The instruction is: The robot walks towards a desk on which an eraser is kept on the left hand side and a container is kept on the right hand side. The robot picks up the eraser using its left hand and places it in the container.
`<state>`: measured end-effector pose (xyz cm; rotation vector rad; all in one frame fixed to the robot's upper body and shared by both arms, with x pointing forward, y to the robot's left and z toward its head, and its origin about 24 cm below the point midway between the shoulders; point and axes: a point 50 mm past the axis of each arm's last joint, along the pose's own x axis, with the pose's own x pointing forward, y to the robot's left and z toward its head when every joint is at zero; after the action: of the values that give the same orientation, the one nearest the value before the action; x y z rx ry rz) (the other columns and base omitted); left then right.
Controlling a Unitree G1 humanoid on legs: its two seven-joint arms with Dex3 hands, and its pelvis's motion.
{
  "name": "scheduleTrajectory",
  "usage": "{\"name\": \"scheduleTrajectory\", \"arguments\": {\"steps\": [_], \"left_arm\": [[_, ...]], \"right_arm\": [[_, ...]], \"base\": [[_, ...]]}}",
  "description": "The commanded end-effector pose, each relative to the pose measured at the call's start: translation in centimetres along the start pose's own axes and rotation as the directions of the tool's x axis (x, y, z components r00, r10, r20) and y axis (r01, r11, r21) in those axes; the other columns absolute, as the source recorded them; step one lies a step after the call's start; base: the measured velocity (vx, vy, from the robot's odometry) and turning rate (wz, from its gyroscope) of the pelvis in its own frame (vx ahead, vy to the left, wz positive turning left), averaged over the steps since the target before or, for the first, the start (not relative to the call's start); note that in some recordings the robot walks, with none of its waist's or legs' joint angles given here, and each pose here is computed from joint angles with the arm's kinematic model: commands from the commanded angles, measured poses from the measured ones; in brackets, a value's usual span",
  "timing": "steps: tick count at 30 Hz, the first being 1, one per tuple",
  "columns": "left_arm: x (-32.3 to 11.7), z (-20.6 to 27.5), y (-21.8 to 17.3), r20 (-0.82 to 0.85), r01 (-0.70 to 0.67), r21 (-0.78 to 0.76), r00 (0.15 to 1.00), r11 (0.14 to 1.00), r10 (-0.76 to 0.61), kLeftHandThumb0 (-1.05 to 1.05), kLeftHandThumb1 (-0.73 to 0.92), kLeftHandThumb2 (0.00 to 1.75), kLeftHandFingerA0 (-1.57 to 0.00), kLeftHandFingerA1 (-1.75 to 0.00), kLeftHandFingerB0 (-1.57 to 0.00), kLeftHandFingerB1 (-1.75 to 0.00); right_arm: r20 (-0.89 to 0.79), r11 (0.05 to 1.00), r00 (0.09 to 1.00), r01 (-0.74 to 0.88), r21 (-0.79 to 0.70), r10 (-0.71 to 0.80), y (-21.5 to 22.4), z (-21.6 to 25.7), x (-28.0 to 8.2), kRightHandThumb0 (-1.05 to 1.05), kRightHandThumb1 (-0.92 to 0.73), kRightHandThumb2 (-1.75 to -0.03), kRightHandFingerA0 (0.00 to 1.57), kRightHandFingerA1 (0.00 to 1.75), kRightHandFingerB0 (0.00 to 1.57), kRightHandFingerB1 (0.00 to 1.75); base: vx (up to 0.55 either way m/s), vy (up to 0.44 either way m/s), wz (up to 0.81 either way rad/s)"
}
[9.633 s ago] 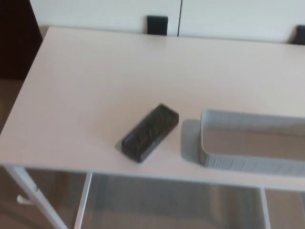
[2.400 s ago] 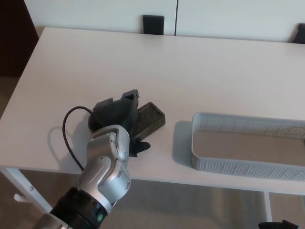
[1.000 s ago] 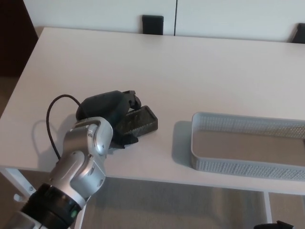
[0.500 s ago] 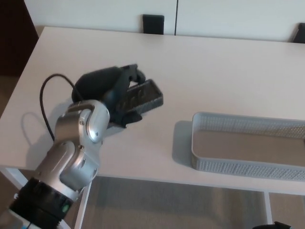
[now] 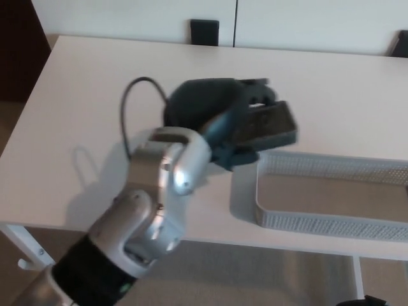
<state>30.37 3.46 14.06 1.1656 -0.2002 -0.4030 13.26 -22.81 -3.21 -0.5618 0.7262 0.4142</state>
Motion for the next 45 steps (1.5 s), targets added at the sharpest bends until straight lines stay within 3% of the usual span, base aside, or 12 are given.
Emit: {"name": "scheduleTrajectory", "arguments": {"steps": [1, 6, 9, 10, 11, 15, 18, 21, 23, 31, 35, 45], "left_arm": [[0.5, 1.4, -0.9, -0.020, 0.035, 0.023, 0.999, 0.999, -0.034, -0.47, 0.92, 0.71, -0.78, -0.68, -0.62, -0.50], [0.8, 2.8, -2.8, 0.011, 0.048, 0.024, 0.999, 0.999, -0.048, -0.46, 0.89, 0.72, -0.90, -1.53, -0.66, -0.68], [1.1, 3.0, -2.8, 0.027, 0.049, 0.018, 0.998, 0.999, -0.049, -0.44, 0.91, 0.67, -0.88, -1.38, -0.66, -0.58], [1.4, 3.1, -3.0, 0.019, 0.078, 0.008, 0.997, 0.997, -0.078, -0.45, 0.92, 0.68, -0.80, -0.73, -0.58, -0.45], [1.6, 3.3, -3.2, 0.013, 0.084, 0.018, 0.996, 0.996, -0.085, -0.46, 0.92, 0.67, -0.85, -1.04, -0.62, -0.48], [1.7, 3.4, -3.7, -0.006, 0.100, 0.017, 0.995, 0.995, -0.100, -0.46, 0.92, 0.68, -0.84, -0.76, -0.62, -0.51], [1.7, 3.6, -4.3, -0.001, 0.092, 0.023, 0.996, 0.996, -0.092, -0.44, 0.88, 0.71, -0.94, -1.53, -0.75, -0.73], [1.8, 4.2, -4.7, 0.018, 0.076, 0.040, 0.997, 0.996, -0.076, -0.43, 0.88, 0.66, -0.97, -1.61, -0.71, -1.19], [2.0, 4.6, -4.7, 0.030, 0.091, 0.043, 0.995, 0.995, -0.092, -0.45, 0.91, 0.67, -0.90, -1.20, -0.64, -0.62], [1.6, 6.7, -5.6, 0.162, 0.081, 0.036, 0.983, 0.996, -0.086, -0.37, 0.83, 0.70, -0.85, -1.57, -0.73, -0.67], [1.7, 7.6, -6.0, 0.202, 0.209, 0.142, 0.951, 0.967, -0.236, -0.88, 0.56, 0.93, 0.00, -0.02, 0.00, -0.13], [1.7, 7.3, -6.2, 0.212, 0.205, 0.227, 0.944, 0.952, -0.254, -1.01, 0.81, 0.65, 0.00, 0.00, 0.00, 0.00]], "right_arm": [[0.008, 1.000, 1.000, 0.005, -0.029, -0.005, -0.1, 0.2, 0.1, -0.25, -0.45, -0.90, 0.37, 0.60, 0.15, 0.50], [0.006, 0.999, 1.000, -0.004, -0.035, 0.004, 0.1, 0.1, 0.0, -0.26, -0.45, -0.90, 0.37, 0.59, 0.15, 0.50], [0.011, 0.999, 1.000, 0.000, -0.032, 0.000, -0.1, 0.3, 0.3, -0.26, -0.45, -0.90, 0.37, 0.59, 0.15, 0.50], [0.013, 0.999, 1.000, 0.000, -0.032, 0.001, -0.1, 0.3, 0.4, -0.27, -0.45, -0.90, 0.38, 0.60, 0.15, 0.50], [0.019, 1.000, 1.000, -0.001, -0.023, 0.002, -0.1, 0.3, 0.3, -0.25, -0.45, -0.90, 0.38, 0.60, 0.14, 0.50], [0.020, 0.999, 1.000, -0.015, -0.033, 0.016, 0.2, 0.4, 0.4, -0.27, -0.45, -0.90, 0.37, 0.60, 0.14, 0.50], [0.032, 0.999, 0.999, -0.021, -0.036, 0.022, 0.4, 0.5, 0.3, -0.27, -0.45, -0.90, 0.36, 0.60, 0.14, 0.50], [0.046, 0.999, 0.999, -0.021, -0.035, 0.023, 0.3, 0.6, 0.2, -0.27, -0.45, -0.90, 0.36, 0.60, 0.13, 0.50], [0.052, 0.999, 0.998, -0.024, -0.035, 0.026, 0.1, 0.8, 0.3, -0.27, -0.46, -0.90, 0.35, 0.59, 0.13, 0.50], [0.051, 0.999, 0.998, -0.029, -0.046, 0.031, 0.3, 0.9, 0.1, -0.25, -0.46, -0.89, 0.35, 0.59, 0.14, 0.50], [0.044, 0.998, 0.998, -0.032, -0.062, 0.034, 0.5, 1.1, 0.1, -0.25, -0.45, -0.89, 0.35, 0.58, 0.14, 0.50], [0.043, 0.995, 0.998, -0.031, -0.091, 0.035, 0.2, 1.6, 0.2, -0.25, -0.45, -0.89, 0.34, 0.58, 0.14, 0.49]], "base": [[0.00, 0.000, 0.00], [0.00, 0.000, 0.00], [0.00, 0.000, 0.00], [0.00, 0.000, 0.00], [0.00, 0.000, 0.00], [0.00, 0.000, 0.00], [0.00, 0.000, 0.00], [0.00, 0.000, 0.00], [0.00, 0.000, 0.00], [0.00, 0.000, 0.00], [0.00, 0.000, 0.00], [0.00, 0.000, 0.00]]}}
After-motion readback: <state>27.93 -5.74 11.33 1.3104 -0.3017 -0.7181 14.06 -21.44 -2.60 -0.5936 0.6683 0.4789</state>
